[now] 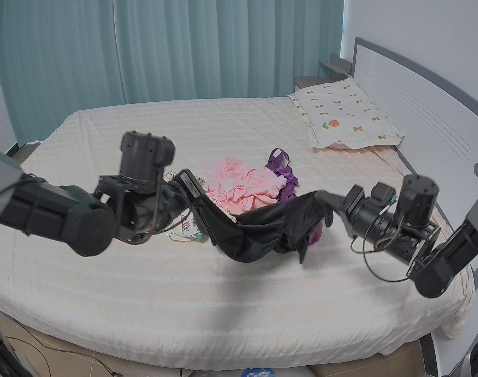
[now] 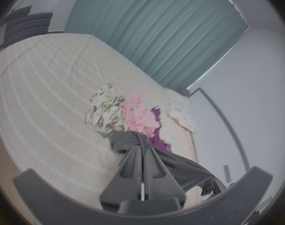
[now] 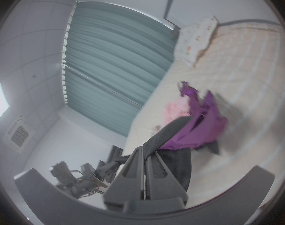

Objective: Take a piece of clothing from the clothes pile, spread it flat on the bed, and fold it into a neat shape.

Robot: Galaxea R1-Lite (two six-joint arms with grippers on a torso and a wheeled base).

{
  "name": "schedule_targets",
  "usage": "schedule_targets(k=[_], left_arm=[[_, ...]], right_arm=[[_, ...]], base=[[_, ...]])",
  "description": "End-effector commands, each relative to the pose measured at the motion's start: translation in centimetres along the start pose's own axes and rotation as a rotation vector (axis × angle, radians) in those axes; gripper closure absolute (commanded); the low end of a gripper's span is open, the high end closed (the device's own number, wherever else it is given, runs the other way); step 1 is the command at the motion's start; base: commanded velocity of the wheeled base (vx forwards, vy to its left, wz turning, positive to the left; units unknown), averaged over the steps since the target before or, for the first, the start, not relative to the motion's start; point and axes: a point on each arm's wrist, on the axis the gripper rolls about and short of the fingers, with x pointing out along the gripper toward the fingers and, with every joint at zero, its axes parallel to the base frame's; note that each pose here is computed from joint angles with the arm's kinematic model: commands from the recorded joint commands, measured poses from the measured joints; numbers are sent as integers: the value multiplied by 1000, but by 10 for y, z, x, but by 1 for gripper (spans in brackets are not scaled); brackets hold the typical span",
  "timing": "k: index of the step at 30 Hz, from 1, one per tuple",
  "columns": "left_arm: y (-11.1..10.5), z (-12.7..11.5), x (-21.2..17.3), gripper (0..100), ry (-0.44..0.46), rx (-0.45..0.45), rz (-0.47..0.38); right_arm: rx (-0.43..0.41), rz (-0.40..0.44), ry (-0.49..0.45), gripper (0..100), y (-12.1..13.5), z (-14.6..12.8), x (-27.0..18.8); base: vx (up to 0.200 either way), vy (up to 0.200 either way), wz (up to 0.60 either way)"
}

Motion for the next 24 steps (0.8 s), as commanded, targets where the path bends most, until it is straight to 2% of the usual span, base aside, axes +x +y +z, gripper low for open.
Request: schedule_targets(k=[1,8,11,13,17,24], left_arm=[[-1,31,-53,100,-85,-41,-76],[26,13,-29,100,-18,-44,0],[37,7,-21,100,1,-107,5],[39,6,-20,100,11,-121,3],[53,-4,-21,100,91,-159,-22],[59,-10,-19,100,123,-234,-12]], right_arm=[[-42,146,-57,100,40,31,-16],[4,-12,61,100,-19,-7,8],[-1,-1,45,100,-37,-17,15],[-2,4,39,100,-40,-18,16],[1,-17,56,100,-53,-28,11],[9,-44,60,100,-58,-29,6]], base=[[0,0,0],[0,0,0],[0,0,0],[0,0,0],[0,0,0],[-171,0,0]])
